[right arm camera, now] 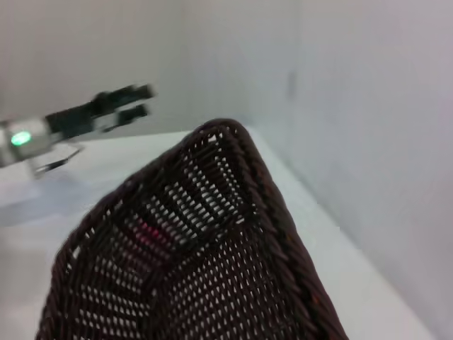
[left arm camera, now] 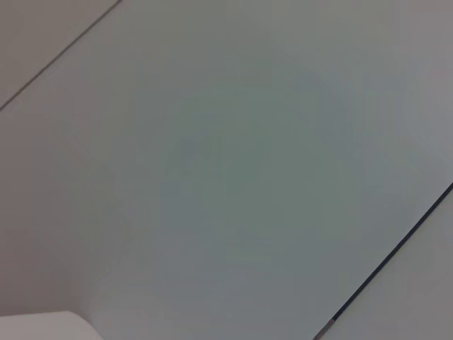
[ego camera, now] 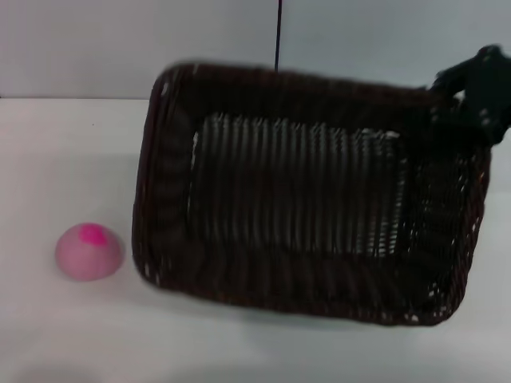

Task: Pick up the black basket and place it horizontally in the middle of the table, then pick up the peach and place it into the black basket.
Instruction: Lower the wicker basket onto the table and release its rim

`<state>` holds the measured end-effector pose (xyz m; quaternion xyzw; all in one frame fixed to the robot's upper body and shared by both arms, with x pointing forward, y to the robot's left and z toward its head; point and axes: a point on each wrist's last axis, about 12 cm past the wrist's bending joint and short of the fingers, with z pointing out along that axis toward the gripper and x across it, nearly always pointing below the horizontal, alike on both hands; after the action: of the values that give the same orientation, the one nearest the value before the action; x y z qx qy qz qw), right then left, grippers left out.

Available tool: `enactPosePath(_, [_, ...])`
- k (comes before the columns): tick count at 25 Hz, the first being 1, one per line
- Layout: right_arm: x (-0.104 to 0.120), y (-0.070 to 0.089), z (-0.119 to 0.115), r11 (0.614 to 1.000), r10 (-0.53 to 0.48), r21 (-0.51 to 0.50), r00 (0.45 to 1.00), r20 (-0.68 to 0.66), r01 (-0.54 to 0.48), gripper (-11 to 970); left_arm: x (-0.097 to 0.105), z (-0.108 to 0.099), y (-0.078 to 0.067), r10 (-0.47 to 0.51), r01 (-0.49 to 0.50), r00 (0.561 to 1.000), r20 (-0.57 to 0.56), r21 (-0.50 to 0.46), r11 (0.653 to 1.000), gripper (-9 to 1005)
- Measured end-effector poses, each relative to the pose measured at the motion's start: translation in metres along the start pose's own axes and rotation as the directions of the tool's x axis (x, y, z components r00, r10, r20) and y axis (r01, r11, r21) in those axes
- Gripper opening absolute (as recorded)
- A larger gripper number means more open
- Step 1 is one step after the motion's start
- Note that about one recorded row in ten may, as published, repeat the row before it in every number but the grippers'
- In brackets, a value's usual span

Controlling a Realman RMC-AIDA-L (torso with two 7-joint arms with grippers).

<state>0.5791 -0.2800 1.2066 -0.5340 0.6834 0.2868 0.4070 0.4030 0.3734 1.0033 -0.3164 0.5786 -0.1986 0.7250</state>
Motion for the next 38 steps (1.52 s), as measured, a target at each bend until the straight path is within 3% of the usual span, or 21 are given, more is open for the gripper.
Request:
enactPosePath(5, [-0.001,0.006,0.028,0.994,-0.056,-0.099,0.998,0.003,0.056,194,0.001,0.001,-0.001,-0.004,0.004,1.0,-0.004,0.003,1.0,821])
enactPosePath(14, [0.007,0.009,0.066,0.98,-0.045,-0.191,0.998,0.033,0.05,197,0.004,-0.001,-0.002,-0.01,0.01,1.0,-0.017,0.01,1.0,820])
enactPosePath(38, [0.025,0.009,0.076,0.971,-0.008,-0.24,0.999,-0.046,-0.003,203,0.008,-0.003,-0.006,-0.025,0.025,0.999,-0.033,0.023,0.999,819])
